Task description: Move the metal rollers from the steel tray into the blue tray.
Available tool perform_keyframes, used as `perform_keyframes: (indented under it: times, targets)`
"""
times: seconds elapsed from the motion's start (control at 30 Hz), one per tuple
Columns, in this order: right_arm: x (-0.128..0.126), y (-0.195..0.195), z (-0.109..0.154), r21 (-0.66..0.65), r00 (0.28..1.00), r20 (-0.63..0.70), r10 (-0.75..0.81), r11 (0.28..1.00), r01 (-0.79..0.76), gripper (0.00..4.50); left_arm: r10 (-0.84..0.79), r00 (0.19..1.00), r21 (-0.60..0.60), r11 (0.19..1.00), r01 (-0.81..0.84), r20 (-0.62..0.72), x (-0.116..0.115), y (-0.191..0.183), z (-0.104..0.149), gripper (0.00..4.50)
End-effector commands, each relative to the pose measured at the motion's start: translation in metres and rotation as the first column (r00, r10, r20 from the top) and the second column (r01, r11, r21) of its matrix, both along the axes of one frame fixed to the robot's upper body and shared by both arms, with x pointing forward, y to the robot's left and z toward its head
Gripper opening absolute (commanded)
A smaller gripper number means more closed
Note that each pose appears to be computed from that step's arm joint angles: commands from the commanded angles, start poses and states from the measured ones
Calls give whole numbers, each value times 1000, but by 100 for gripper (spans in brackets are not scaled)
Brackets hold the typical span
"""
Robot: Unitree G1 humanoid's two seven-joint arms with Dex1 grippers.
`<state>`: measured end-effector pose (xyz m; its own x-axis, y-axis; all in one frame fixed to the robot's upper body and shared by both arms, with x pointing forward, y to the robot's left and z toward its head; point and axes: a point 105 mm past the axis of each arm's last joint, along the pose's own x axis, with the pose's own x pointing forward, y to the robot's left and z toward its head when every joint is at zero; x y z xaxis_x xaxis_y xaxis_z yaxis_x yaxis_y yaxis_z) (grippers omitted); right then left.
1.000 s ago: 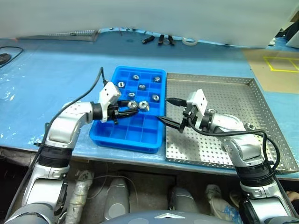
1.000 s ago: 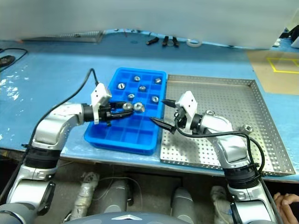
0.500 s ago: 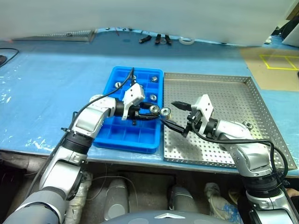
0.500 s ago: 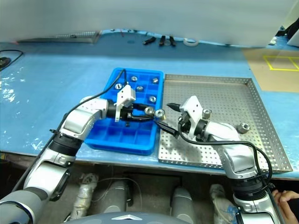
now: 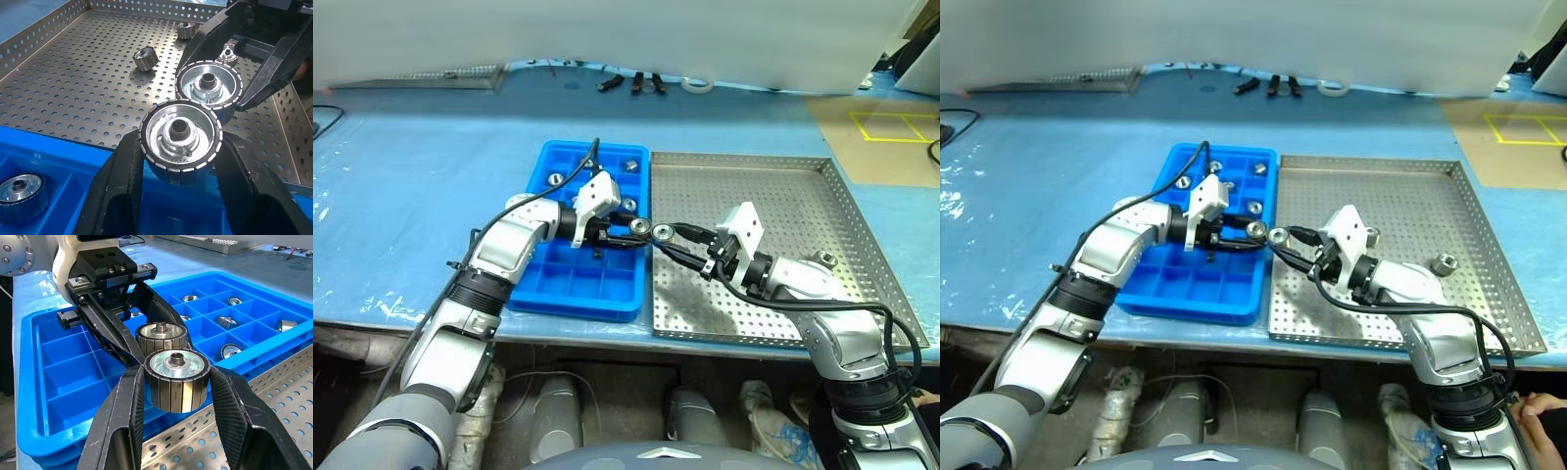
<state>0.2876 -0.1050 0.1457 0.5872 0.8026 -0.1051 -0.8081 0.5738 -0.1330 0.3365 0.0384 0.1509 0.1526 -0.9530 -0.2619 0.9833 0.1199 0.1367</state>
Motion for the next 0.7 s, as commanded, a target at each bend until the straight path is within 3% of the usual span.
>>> perform_keyframes:
  times: [0.03,0.43,0.7]
  targets:
    - [-3,-3,14,11,999,51,-12,1000,12,160,-34,998,-9,999,34,47,-2,-2,13,176]
    - [3,-20,-3,-80,995,64,-81,993,86,160,78,997,33,996,-78,12,-10,48,9,176]
    - [12,-23,0,-86,990,105,-99,990,108,160,104,995,21,994,-105,7,-10,47,8,176]
